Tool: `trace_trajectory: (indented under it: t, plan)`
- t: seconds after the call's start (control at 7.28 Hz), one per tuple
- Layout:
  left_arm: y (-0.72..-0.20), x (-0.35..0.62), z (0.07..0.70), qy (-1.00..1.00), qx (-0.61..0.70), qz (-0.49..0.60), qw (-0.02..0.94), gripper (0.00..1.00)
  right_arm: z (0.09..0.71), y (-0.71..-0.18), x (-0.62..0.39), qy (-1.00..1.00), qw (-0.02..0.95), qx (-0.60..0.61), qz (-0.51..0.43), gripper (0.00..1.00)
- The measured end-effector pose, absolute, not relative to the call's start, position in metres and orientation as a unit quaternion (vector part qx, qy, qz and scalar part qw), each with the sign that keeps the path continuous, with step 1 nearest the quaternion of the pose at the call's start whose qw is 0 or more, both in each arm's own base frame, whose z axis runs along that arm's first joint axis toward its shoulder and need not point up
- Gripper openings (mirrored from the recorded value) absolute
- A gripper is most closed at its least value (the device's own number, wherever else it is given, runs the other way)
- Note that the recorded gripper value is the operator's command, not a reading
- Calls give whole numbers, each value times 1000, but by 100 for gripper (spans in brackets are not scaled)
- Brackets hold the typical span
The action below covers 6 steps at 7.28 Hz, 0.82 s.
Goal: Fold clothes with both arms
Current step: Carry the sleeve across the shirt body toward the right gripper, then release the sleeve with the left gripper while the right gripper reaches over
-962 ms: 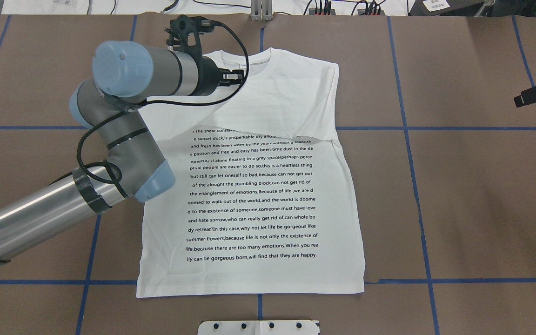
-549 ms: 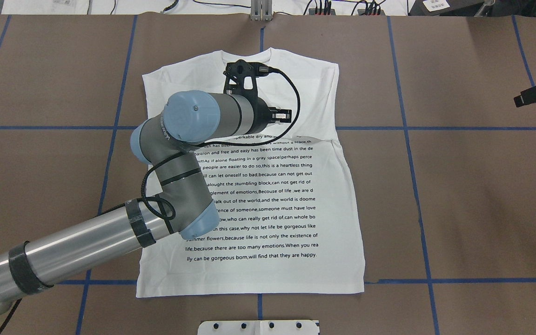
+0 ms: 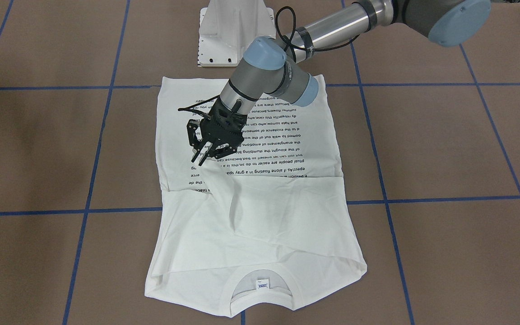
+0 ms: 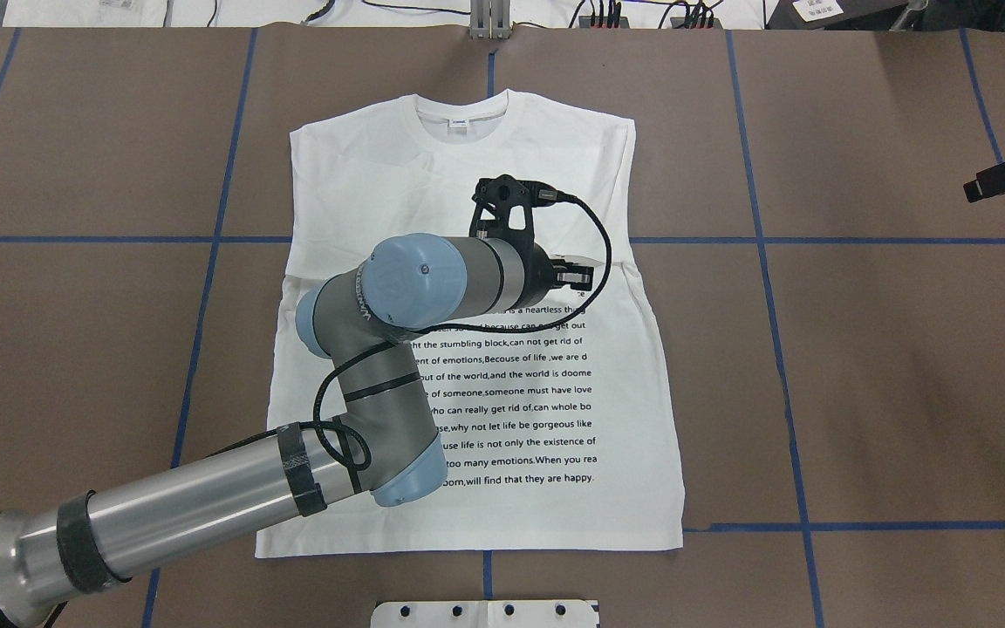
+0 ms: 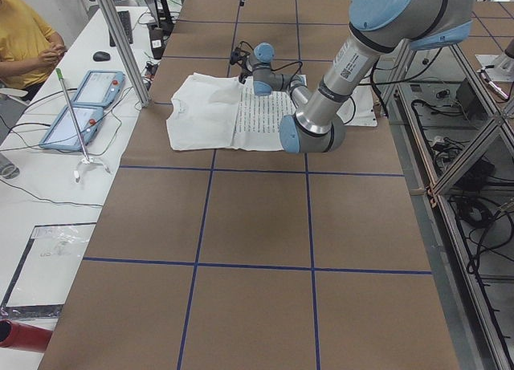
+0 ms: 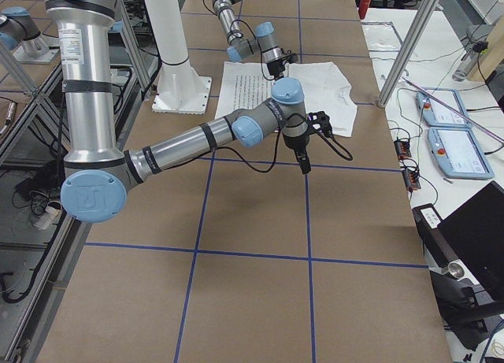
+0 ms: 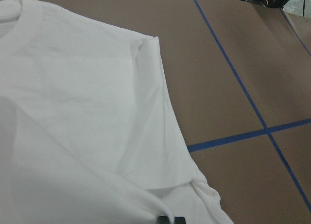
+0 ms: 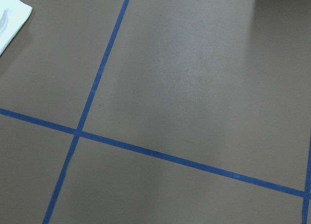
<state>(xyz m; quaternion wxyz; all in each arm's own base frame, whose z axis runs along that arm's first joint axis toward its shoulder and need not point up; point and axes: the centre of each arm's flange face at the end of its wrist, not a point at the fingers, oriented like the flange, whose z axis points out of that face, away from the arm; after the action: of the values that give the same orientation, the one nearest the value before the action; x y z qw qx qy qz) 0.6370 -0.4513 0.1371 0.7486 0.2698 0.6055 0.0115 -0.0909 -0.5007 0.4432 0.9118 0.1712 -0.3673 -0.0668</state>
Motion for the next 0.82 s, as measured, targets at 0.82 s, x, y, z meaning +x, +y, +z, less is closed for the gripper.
trace_trajectory:
  t: [0.82]
  plan:
    - [-518,469,199,507,315,141,790,100,308,-540,-282,-383,908,168,15,100]
